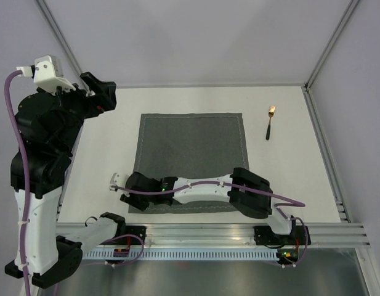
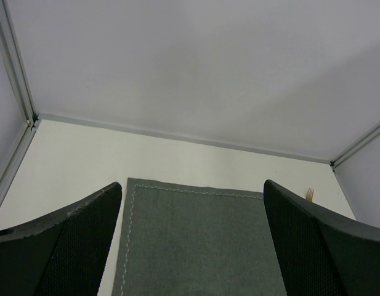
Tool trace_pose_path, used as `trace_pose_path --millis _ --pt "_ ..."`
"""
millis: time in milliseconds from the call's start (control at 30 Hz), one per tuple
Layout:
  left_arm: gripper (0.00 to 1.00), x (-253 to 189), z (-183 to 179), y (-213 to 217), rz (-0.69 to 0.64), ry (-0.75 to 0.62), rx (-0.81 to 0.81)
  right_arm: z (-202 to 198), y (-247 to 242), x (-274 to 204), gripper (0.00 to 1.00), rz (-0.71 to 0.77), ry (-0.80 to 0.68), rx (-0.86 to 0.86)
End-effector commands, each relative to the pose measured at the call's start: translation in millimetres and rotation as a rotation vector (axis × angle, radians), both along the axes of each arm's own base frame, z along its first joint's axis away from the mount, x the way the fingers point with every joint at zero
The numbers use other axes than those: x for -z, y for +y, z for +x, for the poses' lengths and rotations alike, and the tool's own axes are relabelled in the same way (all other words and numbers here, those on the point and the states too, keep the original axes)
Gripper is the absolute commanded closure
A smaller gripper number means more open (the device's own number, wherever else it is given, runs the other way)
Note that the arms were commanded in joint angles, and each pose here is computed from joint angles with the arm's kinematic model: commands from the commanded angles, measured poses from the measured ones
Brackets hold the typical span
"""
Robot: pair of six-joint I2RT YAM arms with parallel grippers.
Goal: Fold the napkin, place the utensils inside, and roll it up
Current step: Fold the napkin
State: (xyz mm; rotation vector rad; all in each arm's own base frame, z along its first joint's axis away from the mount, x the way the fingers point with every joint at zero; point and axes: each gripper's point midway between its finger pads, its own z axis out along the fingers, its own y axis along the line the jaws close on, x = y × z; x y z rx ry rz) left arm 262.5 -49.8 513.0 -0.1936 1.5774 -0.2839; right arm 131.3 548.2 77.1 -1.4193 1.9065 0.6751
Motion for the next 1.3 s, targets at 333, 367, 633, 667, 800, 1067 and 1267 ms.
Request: trace_pose_path --millis 333,367,633,667,800,1067,1267 --pt "0.00 9 2 3 -0.001 0.048 -0.019 -21 33 28 0.64 -0.035 -0.035 0.028" --pt "0.00 11 3 3 0.001 0.053 -0.020 -23 34 30 0.64 -0.040 -0.034 0.028" --pt "0.00 16 6 2 0.014 0.070 -0.020 -40 43 35 0.62 -0.056 -0.031 0.011" --pt "0.00 17 6 2 0.014 0.071 -0.020 -40 43 37 0.62 -0.060 -0.032 0.013" --pt "0.00 18 6 3 0.020 0.075 -0.023 -38 41 43 0.60 -0.075 -0.038 0.026" --pt "0.00 21 7 3 0.027 0.082 -0.024 -36 40 55 0.56 -0.099 -0.047 0.036" --pt "0.00 22 7 4 0.032 0.084 -0.027 -34 39 64 0.55 -0.115 -0.058 0.042"
